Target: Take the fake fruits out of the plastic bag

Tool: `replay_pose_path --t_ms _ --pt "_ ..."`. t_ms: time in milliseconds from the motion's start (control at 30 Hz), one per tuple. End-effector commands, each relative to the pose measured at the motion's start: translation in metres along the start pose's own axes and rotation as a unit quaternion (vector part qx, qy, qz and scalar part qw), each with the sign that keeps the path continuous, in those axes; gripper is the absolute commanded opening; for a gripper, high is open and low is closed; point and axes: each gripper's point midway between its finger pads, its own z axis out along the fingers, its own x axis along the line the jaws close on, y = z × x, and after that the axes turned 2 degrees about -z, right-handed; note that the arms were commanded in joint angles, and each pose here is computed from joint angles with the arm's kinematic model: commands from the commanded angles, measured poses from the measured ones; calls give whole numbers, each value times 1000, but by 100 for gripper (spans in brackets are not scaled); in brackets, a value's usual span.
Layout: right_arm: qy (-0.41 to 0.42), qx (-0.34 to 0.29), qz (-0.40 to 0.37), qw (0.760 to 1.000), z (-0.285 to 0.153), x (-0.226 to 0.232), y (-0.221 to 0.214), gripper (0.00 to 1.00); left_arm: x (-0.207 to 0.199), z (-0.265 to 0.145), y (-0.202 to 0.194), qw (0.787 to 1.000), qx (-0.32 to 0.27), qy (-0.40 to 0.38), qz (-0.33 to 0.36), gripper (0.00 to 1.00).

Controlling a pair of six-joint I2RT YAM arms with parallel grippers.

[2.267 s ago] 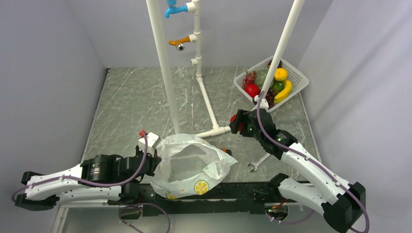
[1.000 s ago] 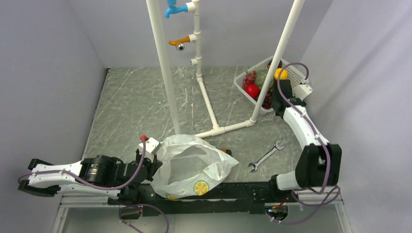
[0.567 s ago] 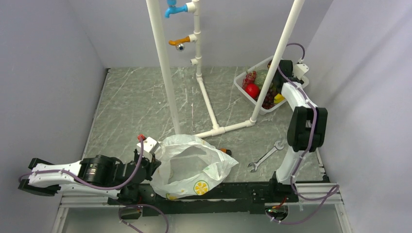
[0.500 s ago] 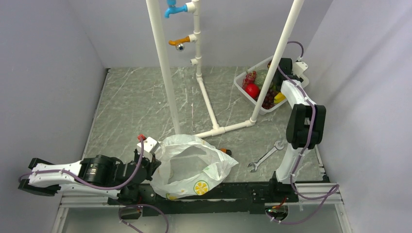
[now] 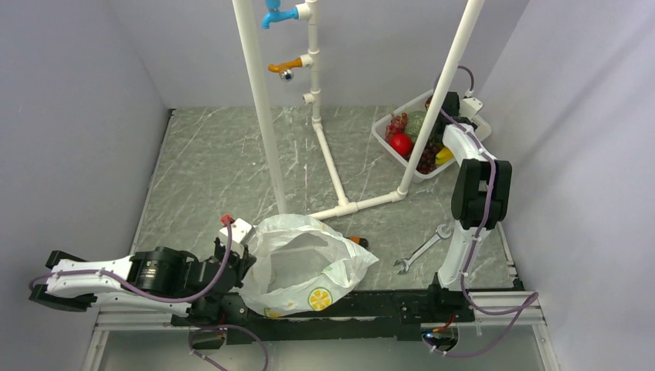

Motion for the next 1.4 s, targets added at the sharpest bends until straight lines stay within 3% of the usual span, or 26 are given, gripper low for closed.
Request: replay_pose_path --t_ms 0,133,300,600,1000,1367 --pt "2 -1 -12 1000 2 2 3 44 0 -4 11 1000 -20 -4 -17 0" --pt "2 -2 -16 1000 1 0 2 54 -1 -4 11 1000 -20 -8 -17 0" --pt "10 -6 -23 1000 -3 1 6 74 -1 -4 10 1000 -18 -5 -15 0" --pt "29 -3 -28 999 -13 11 17 98 -1 -4 10 1000 -18 -7 -16 0" --pt "75 -31 17 997 -74 13 53 99 -2 -4 10 1000 -15 -7 -13 0" --pt "58 -4 60 996 -101 -36 2 96 -4 -6 11 1000 -19 -20 -15 0"
